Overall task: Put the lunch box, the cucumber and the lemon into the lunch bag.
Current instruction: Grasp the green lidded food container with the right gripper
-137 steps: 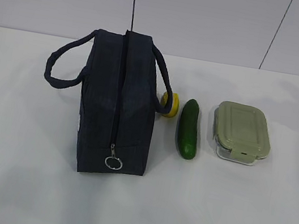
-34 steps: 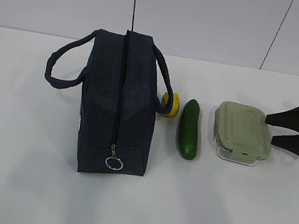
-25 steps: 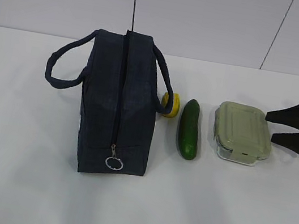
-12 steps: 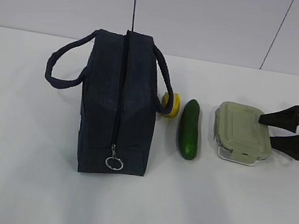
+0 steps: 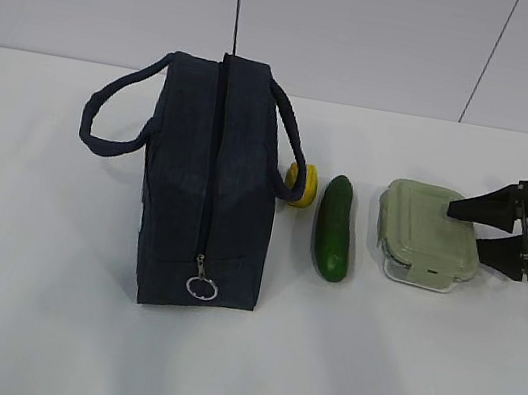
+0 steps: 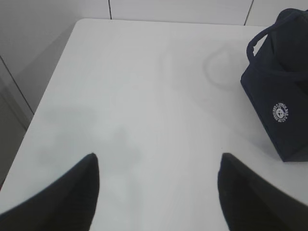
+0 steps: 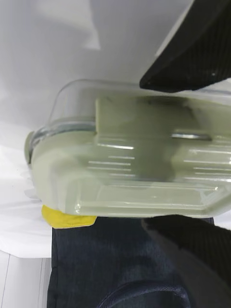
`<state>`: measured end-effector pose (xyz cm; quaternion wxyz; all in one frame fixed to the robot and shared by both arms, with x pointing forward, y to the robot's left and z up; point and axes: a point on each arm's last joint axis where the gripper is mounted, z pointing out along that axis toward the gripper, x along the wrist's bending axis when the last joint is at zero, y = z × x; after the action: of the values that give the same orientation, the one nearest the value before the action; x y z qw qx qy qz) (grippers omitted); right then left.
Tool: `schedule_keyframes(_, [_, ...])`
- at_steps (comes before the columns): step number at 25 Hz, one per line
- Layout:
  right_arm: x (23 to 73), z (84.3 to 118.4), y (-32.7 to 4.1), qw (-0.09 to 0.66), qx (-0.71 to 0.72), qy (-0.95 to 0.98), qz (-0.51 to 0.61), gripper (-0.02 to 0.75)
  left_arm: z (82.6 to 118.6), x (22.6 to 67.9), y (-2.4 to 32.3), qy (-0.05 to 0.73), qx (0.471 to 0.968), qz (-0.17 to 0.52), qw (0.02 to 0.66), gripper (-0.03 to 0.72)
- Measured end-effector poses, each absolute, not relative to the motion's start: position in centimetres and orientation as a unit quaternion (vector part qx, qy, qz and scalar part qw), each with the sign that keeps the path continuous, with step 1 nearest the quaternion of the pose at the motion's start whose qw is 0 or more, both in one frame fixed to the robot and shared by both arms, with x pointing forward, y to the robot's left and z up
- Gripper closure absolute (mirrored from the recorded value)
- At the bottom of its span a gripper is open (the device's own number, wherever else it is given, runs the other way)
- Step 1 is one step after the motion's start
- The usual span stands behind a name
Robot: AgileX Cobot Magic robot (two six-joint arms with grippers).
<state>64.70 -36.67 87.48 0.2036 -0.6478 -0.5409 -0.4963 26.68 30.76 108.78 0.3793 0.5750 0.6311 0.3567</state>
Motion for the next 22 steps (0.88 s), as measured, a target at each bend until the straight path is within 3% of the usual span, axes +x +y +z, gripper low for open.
schedule_keyframes(18, [64.78, 87.45, -35.90, 0.209, -0.642, -0.549, -0.493, 0.156, 108.83, 26.70, 30.72, 0.630, 0.574, 0.357, 0.383, 0.139])
schedule_keyframes(22, [64.69, 87.38, -35.89, 0.209, -0.641, -0.554, -0.488, 0.214, 108.82, 26.70, 30.71, 0.630, 0.574, 0.356, 0.383, 0.139])
